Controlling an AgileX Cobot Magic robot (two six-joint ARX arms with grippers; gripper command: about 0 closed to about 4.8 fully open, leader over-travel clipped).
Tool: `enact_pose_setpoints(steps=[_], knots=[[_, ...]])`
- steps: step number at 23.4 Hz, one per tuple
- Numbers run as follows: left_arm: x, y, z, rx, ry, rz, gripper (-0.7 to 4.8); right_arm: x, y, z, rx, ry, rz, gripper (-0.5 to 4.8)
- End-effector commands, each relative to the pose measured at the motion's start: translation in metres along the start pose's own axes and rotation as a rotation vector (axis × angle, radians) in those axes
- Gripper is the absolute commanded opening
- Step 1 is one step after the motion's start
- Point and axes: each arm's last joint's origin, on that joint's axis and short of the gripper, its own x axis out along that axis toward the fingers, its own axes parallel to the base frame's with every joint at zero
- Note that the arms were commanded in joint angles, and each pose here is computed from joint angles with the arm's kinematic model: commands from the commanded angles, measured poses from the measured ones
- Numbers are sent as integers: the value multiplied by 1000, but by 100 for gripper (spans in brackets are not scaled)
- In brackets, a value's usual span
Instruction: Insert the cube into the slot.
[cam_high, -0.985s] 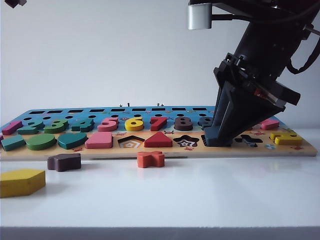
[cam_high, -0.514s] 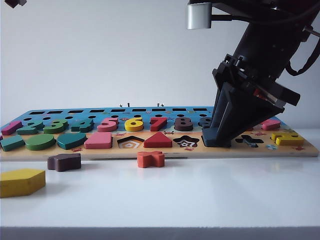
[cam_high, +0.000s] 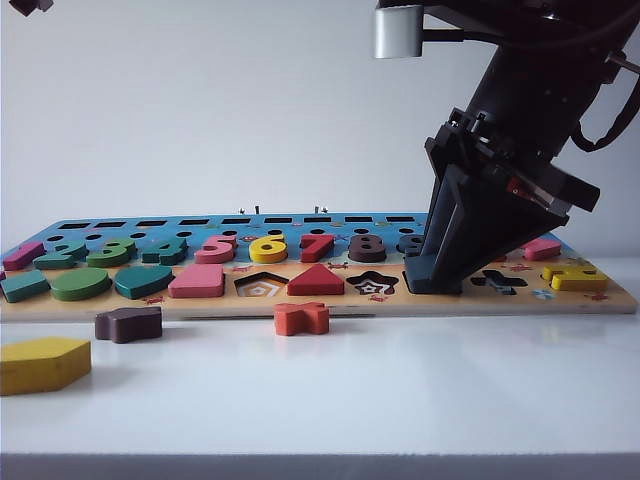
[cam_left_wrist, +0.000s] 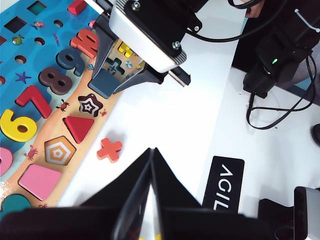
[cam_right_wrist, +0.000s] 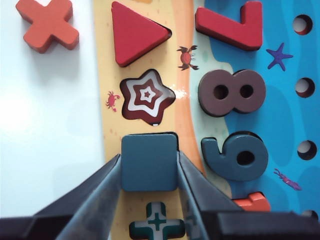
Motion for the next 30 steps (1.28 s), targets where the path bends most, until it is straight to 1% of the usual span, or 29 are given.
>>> enact_pose_setpoints(steps=[1,2,6,18,25,30], knots=[[-1,-1,2,11,-14,0,17,-1,-1,1,1,-17,-9,105],[-1,-1,2,11,-14,0,17,-1,-1,2,1,-18,-10,108],[-1,-1,2,11,-14,0,17,-1,-2,2,3,-26,-21,169],[-1,-1,2,11,-14,0,17,-3,-2,3,21,-31,-28,253],[-1,-1,2,11,-14,0,17,-10,-3,4,29,-45,-52,253],[-1,-1,2,11,-14,0,17,-25,-3,5,94,-65,-107,253]])
